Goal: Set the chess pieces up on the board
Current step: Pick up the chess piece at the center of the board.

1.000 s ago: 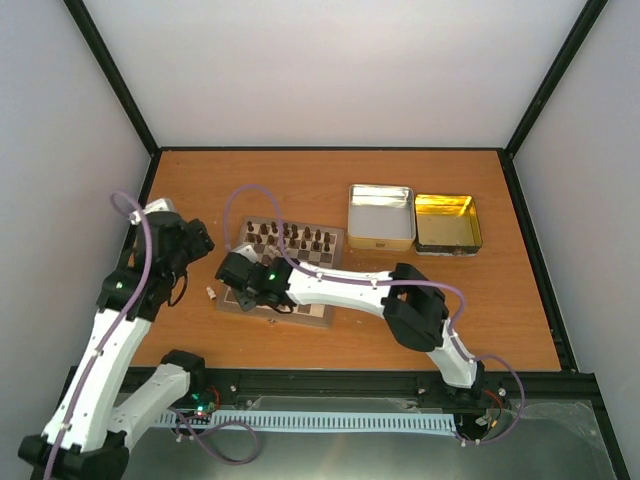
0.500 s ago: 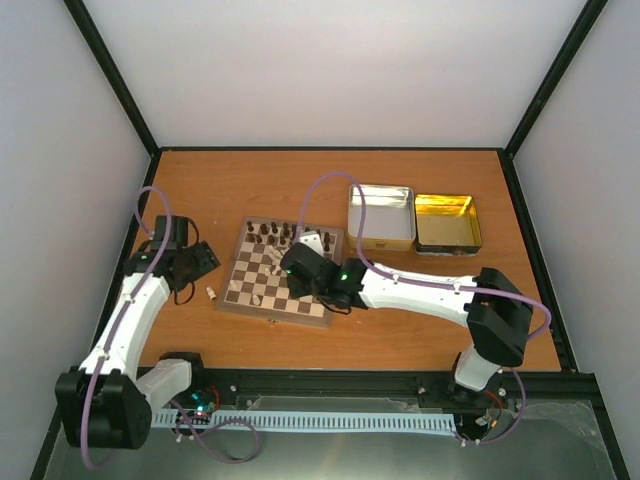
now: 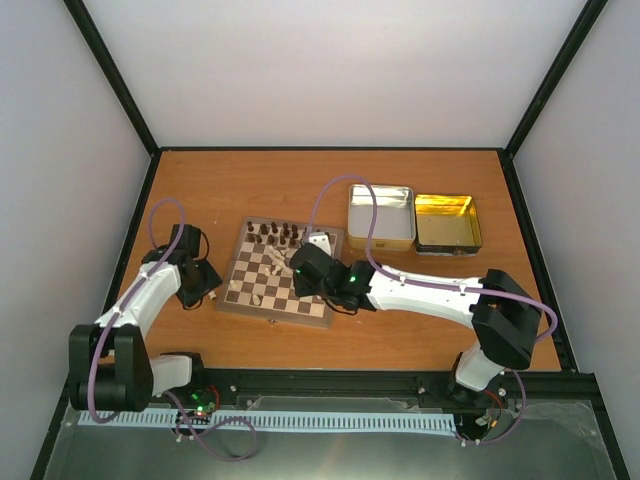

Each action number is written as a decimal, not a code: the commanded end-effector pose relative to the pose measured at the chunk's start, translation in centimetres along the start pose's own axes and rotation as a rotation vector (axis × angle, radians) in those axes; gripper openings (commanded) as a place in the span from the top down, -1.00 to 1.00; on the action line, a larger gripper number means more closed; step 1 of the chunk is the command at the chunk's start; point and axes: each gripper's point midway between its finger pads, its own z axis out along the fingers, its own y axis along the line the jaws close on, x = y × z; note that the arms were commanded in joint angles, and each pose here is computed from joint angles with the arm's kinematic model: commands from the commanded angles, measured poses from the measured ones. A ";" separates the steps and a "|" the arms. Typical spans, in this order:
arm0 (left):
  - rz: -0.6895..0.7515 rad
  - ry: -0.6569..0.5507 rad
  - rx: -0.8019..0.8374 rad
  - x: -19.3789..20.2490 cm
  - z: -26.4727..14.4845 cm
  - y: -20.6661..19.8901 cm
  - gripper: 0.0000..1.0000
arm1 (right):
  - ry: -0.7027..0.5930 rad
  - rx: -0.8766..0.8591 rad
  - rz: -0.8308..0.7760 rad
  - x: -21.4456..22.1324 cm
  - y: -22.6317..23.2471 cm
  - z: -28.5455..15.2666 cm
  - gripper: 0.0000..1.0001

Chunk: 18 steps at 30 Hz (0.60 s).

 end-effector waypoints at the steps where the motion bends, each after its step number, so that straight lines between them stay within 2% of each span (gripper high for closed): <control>1: -0.043 0.014 -0.054 -0.3 1.0 0.6 -0.09 | -0.041 -0.014 0.041 -1.0 -0.2 -0.7 0.24; 6: -0.032 0.050 -0.025 0.4 2.3 0.1 -0.03 | -0.032 -0.008 0.045 -0.6 -0.5 -0.5 0.25; 10: -0.034 0.065 -0.026 0.7 3.0 0.2 0.11 | -0.032 -0.005 0.045 -0.6 -0.6 -0.6 0.25; 13: -0.053 0.063 -0.048 0.7 3.2 0.6 0.12 | -0.034 -0.002 0.047 -0.6 -0.7 -0.6 0.25; 18: -0.056 0.088 -0.010 1.3 4.1 0.1 0.30 | -0.037 -0.003 0.057 -0.6 -0.8 -0.8 0.25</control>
